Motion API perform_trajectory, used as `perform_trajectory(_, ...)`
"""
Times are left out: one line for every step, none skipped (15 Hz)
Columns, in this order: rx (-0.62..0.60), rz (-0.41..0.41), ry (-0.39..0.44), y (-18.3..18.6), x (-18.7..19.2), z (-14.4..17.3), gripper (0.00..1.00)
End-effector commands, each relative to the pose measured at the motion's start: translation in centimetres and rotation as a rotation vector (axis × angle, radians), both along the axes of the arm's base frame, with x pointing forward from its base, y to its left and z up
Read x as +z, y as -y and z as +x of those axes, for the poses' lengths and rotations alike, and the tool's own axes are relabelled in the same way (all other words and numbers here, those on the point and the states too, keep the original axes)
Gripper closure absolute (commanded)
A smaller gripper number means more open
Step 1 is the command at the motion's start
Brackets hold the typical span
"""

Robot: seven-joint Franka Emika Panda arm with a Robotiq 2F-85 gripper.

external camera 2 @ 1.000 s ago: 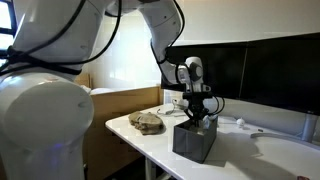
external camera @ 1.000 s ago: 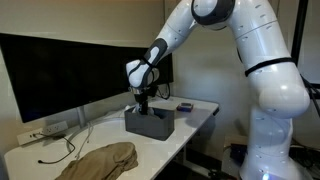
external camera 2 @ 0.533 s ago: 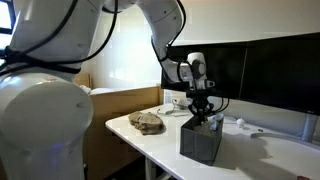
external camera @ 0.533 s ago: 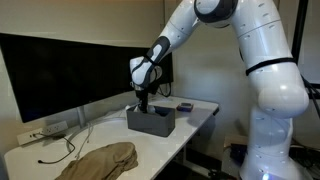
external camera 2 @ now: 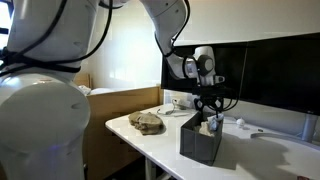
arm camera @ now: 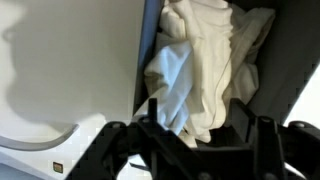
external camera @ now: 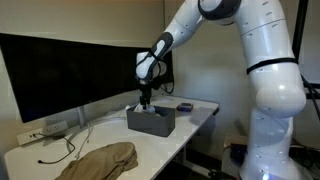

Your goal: Pick up the clothes from the table and put them in the box

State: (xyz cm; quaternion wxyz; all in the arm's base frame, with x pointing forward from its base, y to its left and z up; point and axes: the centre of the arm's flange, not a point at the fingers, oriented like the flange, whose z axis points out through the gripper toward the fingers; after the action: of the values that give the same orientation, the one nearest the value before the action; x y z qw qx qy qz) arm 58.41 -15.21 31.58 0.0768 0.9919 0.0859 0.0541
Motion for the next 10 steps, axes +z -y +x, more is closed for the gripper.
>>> perform_trajectory(-0.068,0.032,-0.008,2.0,-1.0,-0.3,0.01)
perform_trajectory(-0.082,0.042,-0.020,2.6,-1.5,-0.3,0.00)
perform_trajectory(-0.094,0.052,-0.032,3.0,-1.9,-0.3,0.00)
perform_trajectory(-0.105,0.060,-0.046,3.3,-2.5,-0.4,0.00)
perform_trajectory(-0.114,0.068,-0.057,3.6,-2.9,-0.4,0.00)
perform_trajectory(-0.120,0.072,-0.064,3.7,-3.2,-0.5,0.00)
perform_trajectory(-0.125,0.074,-0.064,3.8,-3.2,-0.5,0.00)
perform_trajectory(-0.127,0.073,-0.055,3.7,-3.0,-0.3,0.00)
perform_trajectory(-0.129,0.072,-0.044,3.7,-2.6,-0.2,0.00)
perform_trajectory(-0.126,0.069,-0.023,3.5,-1.7,0.0,0.00)
